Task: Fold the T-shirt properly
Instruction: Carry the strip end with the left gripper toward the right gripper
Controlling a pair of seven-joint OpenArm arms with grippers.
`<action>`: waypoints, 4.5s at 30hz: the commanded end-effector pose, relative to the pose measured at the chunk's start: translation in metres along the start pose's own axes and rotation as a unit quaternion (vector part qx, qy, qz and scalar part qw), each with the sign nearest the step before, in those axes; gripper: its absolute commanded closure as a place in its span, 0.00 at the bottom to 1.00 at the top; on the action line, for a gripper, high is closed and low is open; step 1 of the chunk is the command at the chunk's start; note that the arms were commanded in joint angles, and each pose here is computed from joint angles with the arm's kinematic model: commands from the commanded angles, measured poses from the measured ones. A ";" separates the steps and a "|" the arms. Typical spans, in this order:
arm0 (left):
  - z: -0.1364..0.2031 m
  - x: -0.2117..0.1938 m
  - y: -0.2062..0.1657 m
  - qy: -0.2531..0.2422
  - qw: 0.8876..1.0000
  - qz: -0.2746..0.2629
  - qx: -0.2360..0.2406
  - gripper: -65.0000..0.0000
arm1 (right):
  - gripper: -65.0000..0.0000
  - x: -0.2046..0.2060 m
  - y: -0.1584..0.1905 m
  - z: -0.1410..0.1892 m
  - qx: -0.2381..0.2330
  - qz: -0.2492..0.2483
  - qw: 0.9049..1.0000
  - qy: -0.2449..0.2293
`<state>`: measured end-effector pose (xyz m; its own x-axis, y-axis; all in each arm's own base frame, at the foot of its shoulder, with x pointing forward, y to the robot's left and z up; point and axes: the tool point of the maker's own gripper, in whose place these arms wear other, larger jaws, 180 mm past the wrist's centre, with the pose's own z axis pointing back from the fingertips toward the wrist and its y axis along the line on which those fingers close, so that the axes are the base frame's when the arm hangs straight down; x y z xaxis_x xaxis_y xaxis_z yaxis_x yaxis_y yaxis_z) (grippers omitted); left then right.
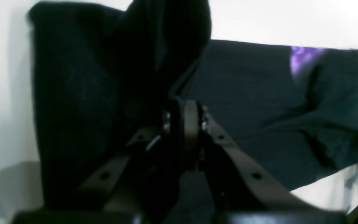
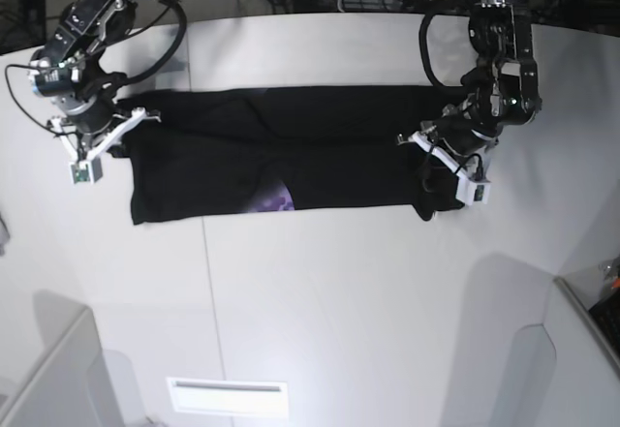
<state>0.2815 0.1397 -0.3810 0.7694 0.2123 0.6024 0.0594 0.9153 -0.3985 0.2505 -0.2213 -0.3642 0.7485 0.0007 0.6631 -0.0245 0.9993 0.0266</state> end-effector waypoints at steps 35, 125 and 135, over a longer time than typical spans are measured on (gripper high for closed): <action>-0.058 -0.012 -0.098 0.050 0.994 0.010 -0.092 1.00 | 1.00 0.013 -0.005 0.005 -0.007 0.003 1.000 -0.024; -0.070 -0.029 -0.158 0.129 0.979 0.033 -0.154 0.68 | 1.00 0.011 -0.002 0.003 -0.003 0.004 1.000 -0.022; -0.075 -0.019 -0.172 0.128 0.977 0.034 -0.167 0.53 | 1.00 0.011 -0.002 0.004 -0.003 0.004 1.000 -0.021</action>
<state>0.2933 -0.0408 -0.3920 0.9260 0.1260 0.3558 0.1457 0.7503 -0.6449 0.2476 -0.2222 -0.3660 0.7535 -0.0017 0.6574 -0.0209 0.9994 0.0265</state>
